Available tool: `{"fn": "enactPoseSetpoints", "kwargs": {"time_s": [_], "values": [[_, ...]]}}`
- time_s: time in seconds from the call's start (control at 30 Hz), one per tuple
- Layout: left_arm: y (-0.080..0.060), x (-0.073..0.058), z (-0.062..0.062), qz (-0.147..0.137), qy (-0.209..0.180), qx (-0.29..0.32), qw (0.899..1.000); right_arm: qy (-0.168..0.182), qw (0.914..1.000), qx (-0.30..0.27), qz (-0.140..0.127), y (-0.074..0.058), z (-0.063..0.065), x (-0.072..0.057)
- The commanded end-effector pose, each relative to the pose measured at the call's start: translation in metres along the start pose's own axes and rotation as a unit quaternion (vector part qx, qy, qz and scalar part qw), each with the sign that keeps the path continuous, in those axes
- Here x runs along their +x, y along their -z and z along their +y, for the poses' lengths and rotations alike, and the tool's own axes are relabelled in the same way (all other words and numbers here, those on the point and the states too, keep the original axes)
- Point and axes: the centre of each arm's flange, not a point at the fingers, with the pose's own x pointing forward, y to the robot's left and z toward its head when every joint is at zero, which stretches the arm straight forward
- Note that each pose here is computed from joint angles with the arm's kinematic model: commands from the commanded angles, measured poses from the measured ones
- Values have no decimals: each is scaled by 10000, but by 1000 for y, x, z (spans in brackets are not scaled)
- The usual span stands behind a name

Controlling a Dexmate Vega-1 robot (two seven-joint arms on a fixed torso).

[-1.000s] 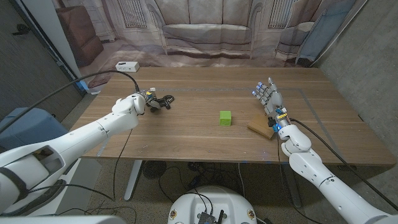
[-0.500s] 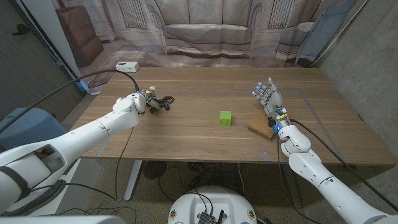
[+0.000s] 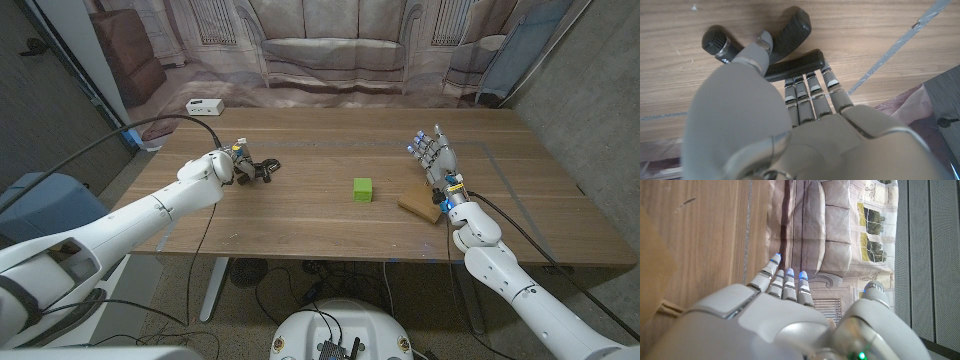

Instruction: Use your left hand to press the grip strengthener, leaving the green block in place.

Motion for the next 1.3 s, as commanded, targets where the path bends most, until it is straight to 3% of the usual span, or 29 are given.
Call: {"fn": "enactPoseSetpoints", "kwargs": {"time_s": [0.03, 0.57, 1.3], "values": [[-4, -8, 16, -89, -248, -169, 9995, 15, 10000, 31, -72, -3, -3, -1], [-4, -16, 20, -95, -474, -374, 9981, 41, 9999, 53, -98, -3, -4, -4], [-13, -37, 56, -309, -996, -402, 9937, 64, 9997, 86, -217, -6, -3, -2]]}}
